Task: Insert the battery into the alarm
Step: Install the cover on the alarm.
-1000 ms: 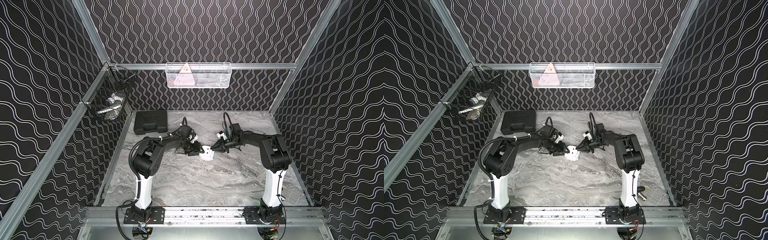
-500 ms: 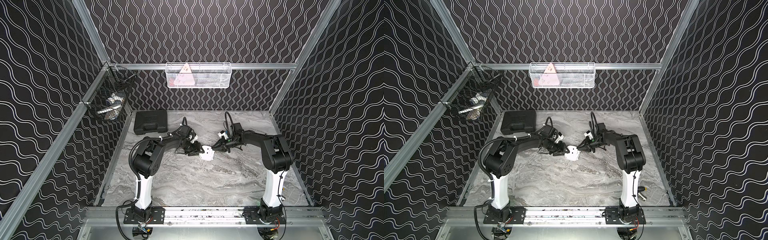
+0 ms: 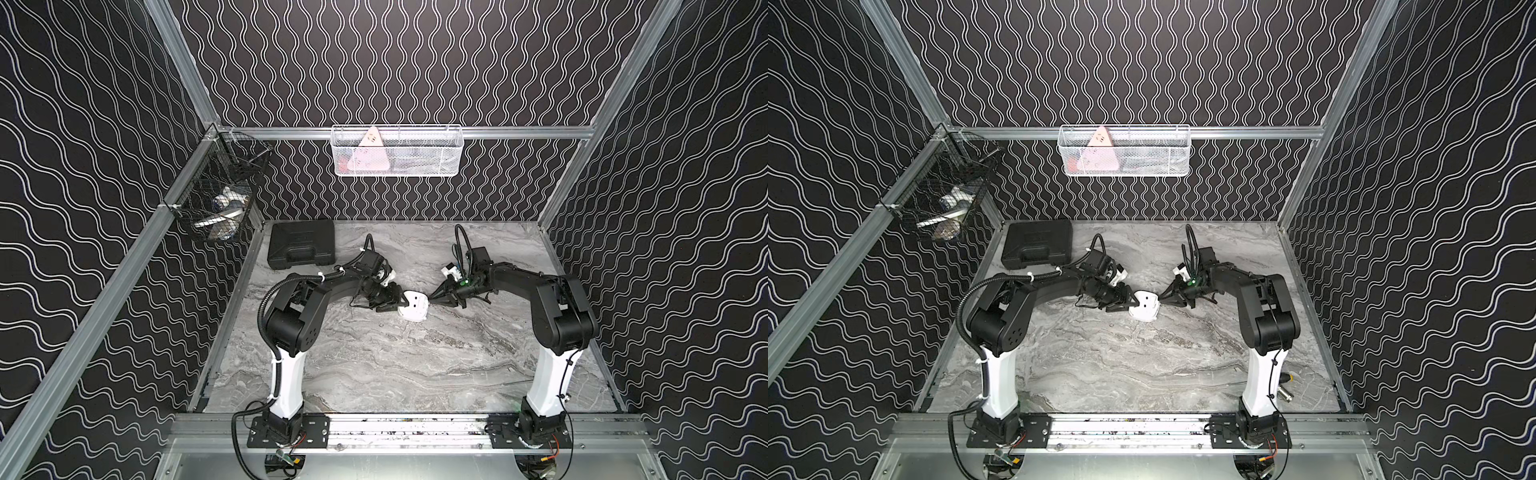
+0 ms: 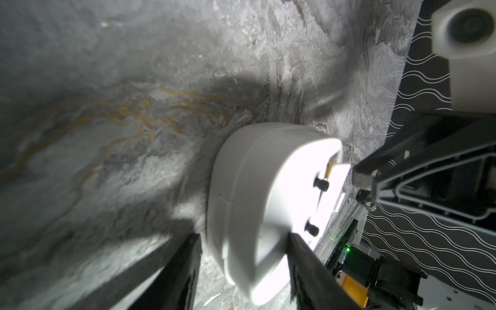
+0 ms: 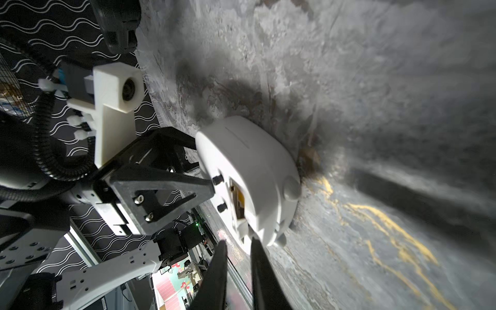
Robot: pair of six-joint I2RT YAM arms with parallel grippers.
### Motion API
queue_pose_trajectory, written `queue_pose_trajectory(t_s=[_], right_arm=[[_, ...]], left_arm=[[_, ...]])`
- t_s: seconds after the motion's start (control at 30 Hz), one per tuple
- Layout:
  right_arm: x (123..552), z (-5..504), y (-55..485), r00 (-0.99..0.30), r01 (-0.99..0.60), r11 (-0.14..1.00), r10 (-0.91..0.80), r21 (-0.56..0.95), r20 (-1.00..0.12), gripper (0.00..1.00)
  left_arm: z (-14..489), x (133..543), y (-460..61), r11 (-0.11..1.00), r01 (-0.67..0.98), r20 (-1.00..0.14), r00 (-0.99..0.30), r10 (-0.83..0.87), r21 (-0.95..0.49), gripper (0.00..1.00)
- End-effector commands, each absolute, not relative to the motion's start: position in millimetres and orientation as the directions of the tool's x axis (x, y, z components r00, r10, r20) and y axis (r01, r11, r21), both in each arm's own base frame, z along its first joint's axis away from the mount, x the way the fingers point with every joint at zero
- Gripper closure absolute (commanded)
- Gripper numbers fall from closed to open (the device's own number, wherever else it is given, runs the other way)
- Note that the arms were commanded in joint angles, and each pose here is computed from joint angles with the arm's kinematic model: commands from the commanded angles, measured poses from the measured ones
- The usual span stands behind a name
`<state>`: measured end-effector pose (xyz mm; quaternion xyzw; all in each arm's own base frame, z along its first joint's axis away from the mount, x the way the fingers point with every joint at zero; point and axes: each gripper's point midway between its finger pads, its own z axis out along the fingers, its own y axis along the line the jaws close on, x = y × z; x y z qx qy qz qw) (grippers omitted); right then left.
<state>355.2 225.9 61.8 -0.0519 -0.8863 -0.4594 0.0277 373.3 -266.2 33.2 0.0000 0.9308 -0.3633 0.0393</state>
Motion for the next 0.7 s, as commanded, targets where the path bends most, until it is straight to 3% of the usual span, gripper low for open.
queue_pose_trajectory(t_s=[0.0, 0.27, 0.67], right_arm=[[354, 67, 231, -0.993, 0.120, 0.563, 0.070, 0.818, 0.098, 0.81], [353, 65, 241, -0.992, 0.127, 0.561, 0.057, 0.818, 0.115, 0.88], [353, 60, 244, -0.991, 0.133, 0.563, 0.048, 0.816, 0.128, 0.90]], left_arm=[[7, 359, -244, 0.827, -0.041, -0.006, -0.999, -0.053, -0.561, 0.44], [8, 358, -245, 0.825, -0.038, -0.007, -0.999, -0.051, -0.565, 0.44], [10, 358, -246, 0.821, -0.034, -0.009, -0.999, -0.048, -0.571, 0.44]])
